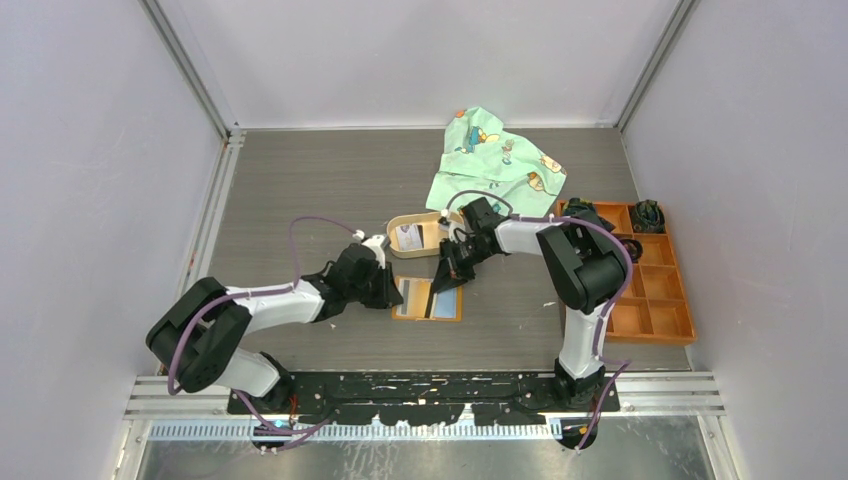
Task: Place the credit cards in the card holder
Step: Insert the credit card into the card holder.
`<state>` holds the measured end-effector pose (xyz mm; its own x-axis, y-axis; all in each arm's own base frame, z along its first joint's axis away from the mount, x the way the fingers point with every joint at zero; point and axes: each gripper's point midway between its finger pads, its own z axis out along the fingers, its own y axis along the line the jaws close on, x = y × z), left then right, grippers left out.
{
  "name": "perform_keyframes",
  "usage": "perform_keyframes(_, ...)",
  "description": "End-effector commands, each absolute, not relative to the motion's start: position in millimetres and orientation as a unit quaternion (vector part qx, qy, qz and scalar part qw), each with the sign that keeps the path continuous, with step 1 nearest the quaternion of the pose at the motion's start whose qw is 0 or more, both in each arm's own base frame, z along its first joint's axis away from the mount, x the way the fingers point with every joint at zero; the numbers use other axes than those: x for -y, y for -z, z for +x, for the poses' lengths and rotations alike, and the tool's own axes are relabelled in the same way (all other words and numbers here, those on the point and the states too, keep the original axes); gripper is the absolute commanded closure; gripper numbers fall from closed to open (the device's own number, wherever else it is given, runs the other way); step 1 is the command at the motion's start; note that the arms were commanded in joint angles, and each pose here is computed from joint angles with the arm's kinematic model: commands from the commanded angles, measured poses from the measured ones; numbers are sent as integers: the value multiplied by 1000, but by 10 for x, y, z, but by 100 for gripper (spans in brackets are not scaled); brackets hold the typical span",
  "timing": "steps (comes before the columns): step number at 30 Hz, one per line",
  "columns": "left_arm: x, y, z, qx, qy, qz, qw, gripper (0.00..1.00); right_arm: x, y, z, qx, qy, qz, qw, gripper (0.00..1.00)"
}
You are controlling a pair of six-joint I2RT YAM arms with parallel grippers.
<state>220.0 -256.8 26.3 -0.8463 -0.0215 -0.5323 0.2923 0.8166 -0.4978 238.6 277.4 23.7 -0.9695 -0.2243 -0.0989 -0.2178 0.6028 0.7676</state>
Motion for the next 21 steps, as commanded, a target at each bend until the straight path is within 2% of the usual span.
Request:
perform_keyframes(1,2636,-289,2245,-910,300,89,271,84,-2827,-178,2503,905,406,125,-16,99)
perform_keyframes(12,2662,-397,2255,-906,306,95,277,78,-2905,-159,2535,906,398,146,-18,94)
perform_keyframes(21,2713,-1100,2145,-871,342,114,334,72,-2906,-175,2542,905,398,149,-17,87)
